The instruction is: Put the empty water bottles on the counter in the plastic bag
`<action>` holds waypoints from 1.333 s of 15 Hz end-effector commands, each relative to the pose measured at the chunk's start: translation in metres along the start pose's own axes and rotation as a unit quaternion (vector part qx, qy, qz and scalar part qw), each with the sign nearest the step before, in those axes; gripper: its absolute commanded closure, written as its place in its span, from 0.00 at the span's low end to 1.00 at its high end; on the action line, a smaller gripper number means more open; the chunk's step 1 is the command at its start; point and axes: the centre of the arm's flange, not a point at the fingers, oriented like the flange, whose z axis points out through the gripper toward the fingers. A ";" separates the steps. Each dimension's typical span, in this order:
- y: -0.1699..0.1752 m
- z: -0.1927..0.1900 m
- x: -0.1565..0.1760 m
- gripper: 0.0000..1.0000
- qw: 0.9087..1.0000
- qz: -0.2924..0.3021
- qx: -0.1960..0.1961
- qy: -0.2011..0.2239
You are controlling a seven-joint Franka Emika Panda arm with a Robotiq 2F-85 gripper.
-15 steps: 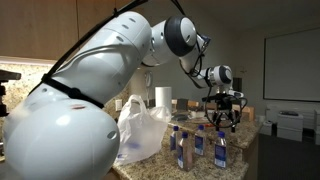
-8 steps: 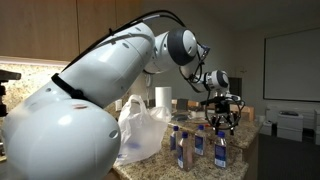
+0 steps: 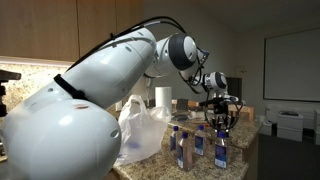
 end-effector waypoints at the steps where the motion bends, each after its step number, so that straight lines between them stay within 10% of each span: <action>1: 0.001 -0.009 0.004 0.82 1.000 -0.001 -0.011 -0.005; 20: 0.038 -0.113 -0.062 0.85 0.997 -0.063 -0.009 0.046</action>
